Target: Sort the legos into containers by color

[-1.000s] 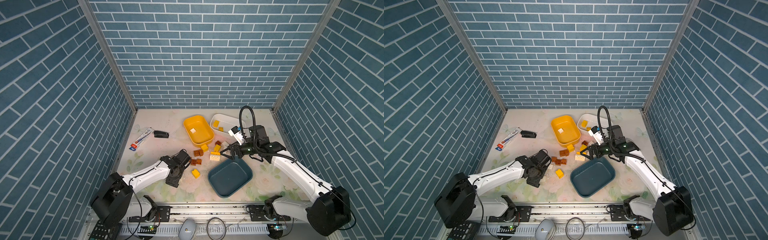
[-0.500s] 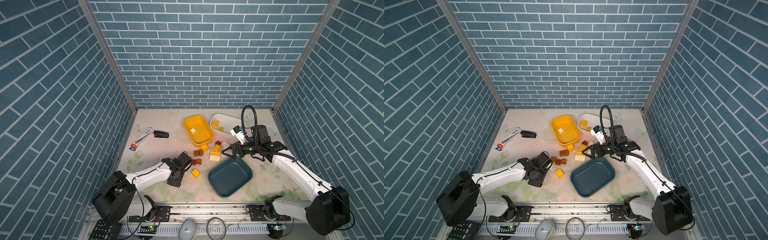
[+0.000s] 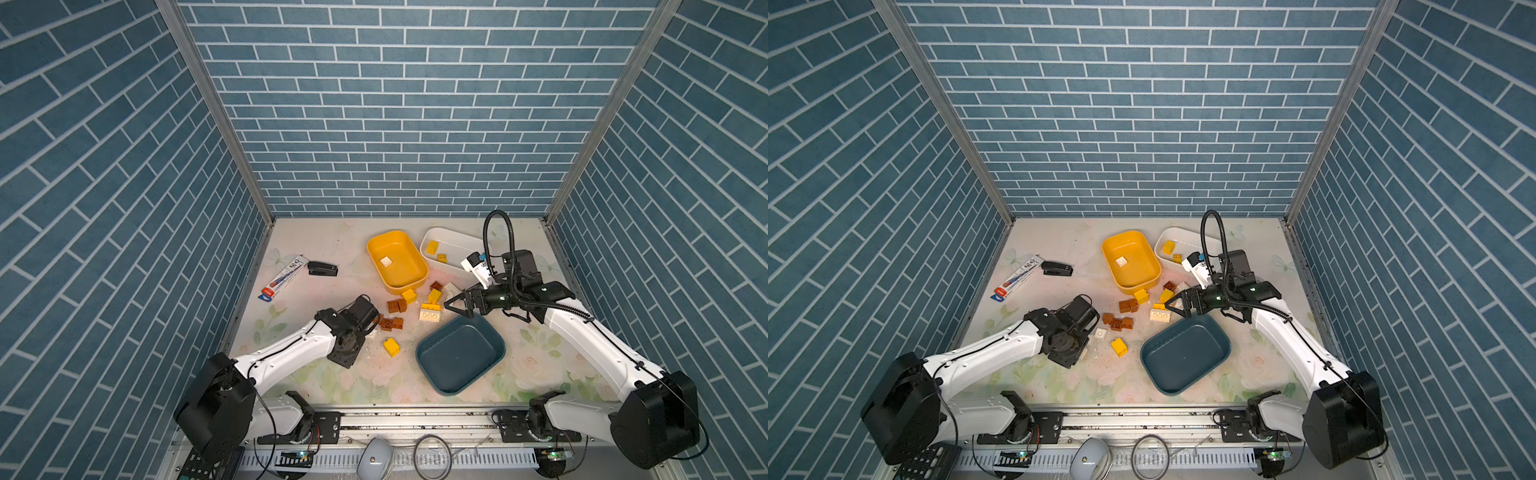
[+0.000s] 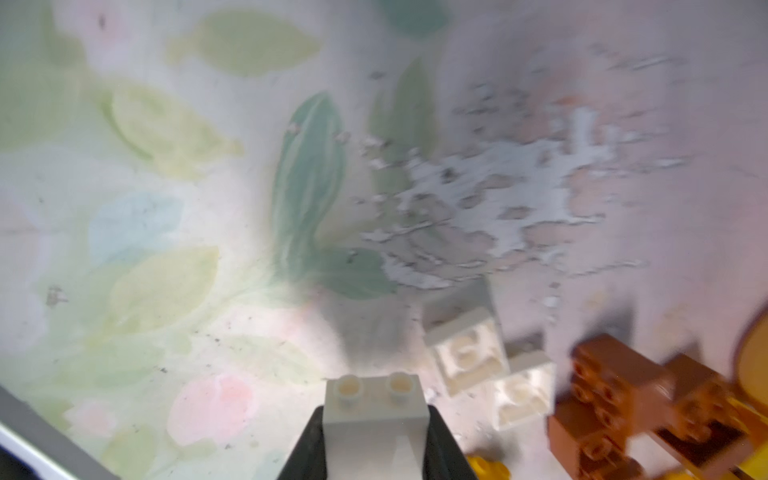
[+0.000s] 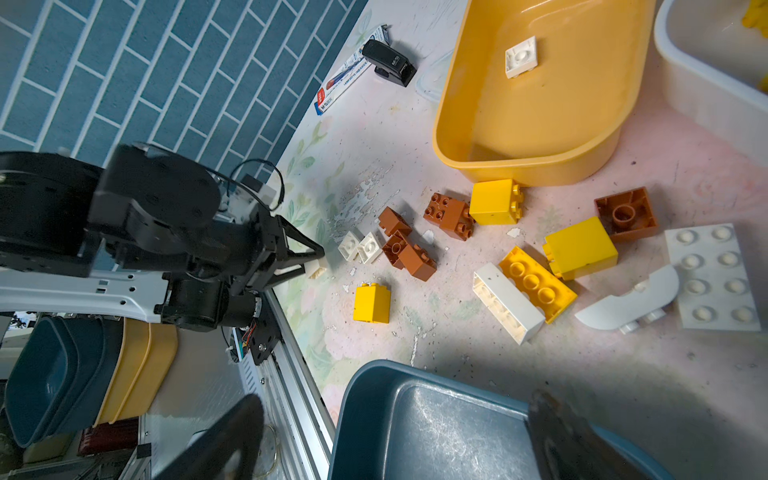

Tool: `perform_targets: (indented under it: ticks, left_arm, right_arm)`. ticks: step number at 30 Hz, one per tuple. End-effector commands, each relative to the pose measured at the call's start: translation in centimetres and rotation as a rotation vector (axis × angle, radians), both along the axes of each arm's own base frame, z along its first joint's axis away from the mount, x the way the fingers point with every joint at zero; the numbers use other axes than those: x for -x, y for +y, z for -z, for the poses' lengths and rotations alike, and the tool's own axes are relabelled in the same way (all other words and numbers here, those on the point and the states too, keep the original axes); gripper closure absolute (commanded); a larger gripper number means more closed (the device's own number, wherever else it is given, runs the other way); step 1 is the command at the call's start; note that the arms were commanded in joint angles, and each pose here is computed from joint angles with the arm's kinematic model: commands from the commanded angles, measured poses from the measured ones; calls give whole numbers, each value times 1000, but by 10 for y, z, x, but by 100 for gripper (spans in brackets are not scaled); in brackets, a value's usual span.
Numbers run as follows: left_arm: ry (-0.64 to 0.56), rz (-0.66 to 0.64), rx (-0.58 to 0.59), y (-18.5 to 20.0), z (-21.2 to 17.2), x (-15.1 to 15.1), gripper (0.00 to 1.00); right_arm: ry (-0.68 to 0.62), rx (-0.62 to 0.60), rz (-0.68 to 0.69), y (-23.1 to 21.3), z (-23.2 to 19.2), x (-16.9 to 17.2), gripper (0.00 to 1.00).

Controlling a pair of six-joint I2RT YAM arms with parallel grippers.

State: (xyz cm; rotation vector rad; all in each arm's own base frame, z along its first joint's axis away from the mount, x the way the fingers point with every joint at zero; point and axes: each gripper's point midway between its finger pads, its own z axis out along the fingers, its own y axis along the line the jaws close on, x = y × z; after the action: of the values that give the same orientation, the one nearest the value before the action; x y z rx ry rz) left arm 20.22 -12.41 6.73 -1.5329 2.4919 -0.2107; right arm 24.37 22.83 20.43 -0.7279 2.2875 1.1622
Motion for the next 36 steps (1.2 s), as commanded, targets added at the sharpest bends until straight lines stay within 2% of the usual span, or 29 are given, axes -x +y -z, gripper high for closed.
perform_targets:
  ticks: [1, 8, 14, 18, 23, 29, 30, 36]
  left_arm:
    - [-32, 212, -114, 15, -32, -19, 74]
    - [-171, 515, -111, -21, -77, -96, 73]
    - [-239, 720, -103, -66, -82, -158, 73]
    - [-288, 738, -76, -88, -75, -192, 73]
    - [-277, 776, -130, -103, -63, -231, 73]
    - [-205, 795, -190, -102, -40, -249, 70]
    - [-196, 791, -191, -102, -36, -251, 68]
    - [-202, 802, -178, -107, -39, -257, 37]
  right_arm:
    - [-64, -37, -23, 2, -16, -9, 1]
    - [-92, -103, 29, -2, -31, -28, 1]
    - [-110, -85, 88, -10, -29, -45, 1]
    - [-113, -79, 102, -12, -30, -51, 1]
    - [-114, -72, 118, -17, -28, -55, 1]
    - [-113, -55, 132, -25, -26, -55, 1]
    - [-111, -53, 135, -26, -25, -55, 1]
    - [-106, -45, 148, -32, -23, -51, 1]
